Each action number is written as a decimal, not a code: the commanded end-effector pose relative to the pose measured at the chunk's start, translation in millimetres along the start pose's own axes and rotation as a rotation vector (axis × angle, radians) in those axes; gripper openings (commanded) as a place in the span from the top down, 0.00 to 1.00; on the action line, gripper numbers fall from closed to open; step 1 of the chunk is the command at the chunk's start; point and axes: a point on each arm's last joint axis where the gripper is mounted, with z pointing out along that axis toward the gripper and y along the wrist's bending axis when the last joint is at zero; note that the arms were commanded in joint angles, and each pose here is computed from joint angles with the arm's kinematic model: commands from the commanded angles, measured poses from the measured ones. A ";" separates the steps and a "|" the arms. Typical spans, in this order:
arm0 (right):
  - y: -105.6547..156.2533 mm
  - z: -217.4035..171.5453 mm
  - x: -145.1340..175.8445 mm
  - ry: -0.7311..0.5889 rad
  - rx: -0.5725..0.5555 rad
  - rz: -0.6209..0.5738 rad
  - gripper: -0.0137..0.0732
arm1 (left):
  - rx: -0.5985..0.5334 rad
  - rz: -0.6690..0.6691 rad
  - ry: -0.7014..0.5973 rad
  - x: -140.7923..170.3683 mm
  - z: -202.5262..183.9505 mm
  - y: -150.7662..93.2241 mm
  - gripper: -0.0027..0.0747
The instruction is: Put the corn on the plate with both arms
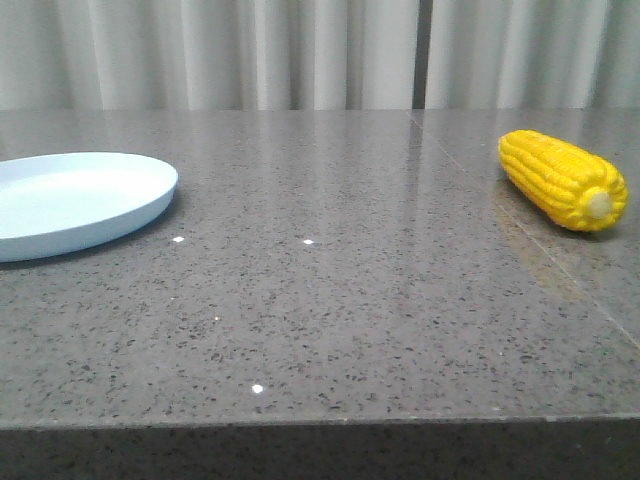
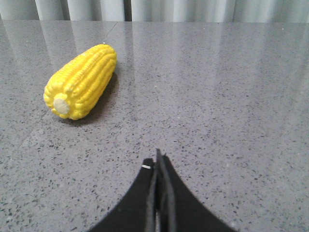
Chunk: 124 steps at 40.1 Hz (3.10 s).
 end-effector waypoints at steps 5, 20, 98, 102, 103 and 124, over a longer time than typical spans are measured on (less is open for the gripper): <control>0.2 -1.9 -9.1 -0.095 0.000 -0.010 0.91 | -0.004 -0.010 -0.099 -7.1 -1.8 0.4 0.99; 0.3 -2.8 -15.5 -0.165 -0.001 -0.010 0.91 | -0.007 -0.010 -0.146 -11.3 -2.3 0.6 0.99; 9.7 2.2 -148.4 -0.026 -0.005 -0.011 0.16 | 0.002 0.039 0.477 -150.7 103.1 0.0 0.07; 9.7 2.2 -148.4 -0.026 -0.005 -0.011 0.16 | 0.020 0.014 0.576 -149.5 124.9 -2.4 0.07; 9.7 2.2 -148.4 -0.026 -0.005 -0.011 0.16 | 0.024 0.010 0.604 -148.0 131.0 -3.2 0.07; 9.7 2.2 -148.4 -0.026 -0.005 -0.011 0.16 | 0.068 0.005 0.933 -106.2 215.6 -14.9 0.22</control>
